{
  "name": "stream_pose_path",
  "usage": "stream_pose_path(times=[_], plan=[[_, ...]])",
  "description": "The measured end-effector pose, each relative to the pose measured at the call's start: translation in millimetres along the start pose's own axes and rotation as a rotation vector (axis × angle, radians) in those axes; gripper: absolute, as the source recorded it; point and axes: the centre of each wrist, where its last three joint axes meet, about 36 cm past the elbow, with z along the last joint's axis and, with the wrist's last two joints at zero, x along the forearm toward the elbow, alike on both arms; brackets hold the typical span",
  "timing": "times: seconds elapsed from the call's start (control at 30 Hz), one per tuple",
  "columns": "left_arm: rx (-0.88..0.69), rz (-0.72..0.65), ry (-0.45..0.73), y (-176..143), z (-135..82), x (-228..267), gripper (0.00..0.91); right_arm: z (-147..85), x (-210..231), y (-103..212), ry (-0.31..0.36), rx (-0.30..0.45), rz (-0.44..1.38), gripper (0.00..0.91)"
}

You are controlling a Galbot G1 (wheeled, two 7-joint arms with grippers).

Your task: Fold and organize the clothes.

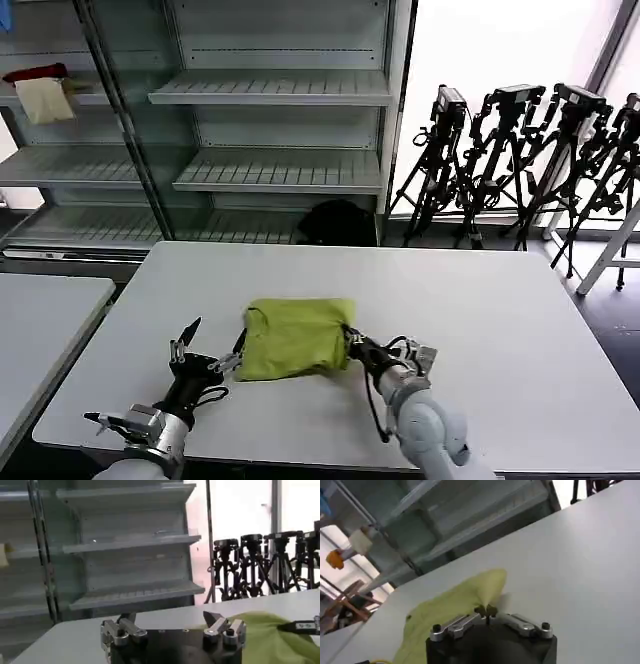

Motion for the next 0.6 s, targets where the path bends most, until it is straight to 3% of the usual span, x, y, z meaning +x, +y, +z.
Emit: stream_pose_path(times=[0.03, 0.07, 0.1, 0.3, 0.6], plan=[[0.001, 0.001, 0.000, -1, 0, 0, 0.907, -2, 3, -6, -0.003, 0.009, 0.008, 0.000], [0.001, 0.002, 0.000, -2, 0, 0, 0.907, -4, 5, -10, -0.006, 0.018, 0.015, 0.534], [0.001, 0.001, 0.001, -2, 0, 0, 0.907, -6, 8, -16, -0.009, 0.029, 0.023, 0.907], [0.002, 0.001, 0.007, -2, 2, 1, 0.907, -10, 18, -33, -0.030, 0.107, 0.062, 0.907], [0.011, 0.000, 0.010, -4, 5, 0, 0.907, -5, 38, -29, -0.063, 0.311, 0.056, 0.907]])
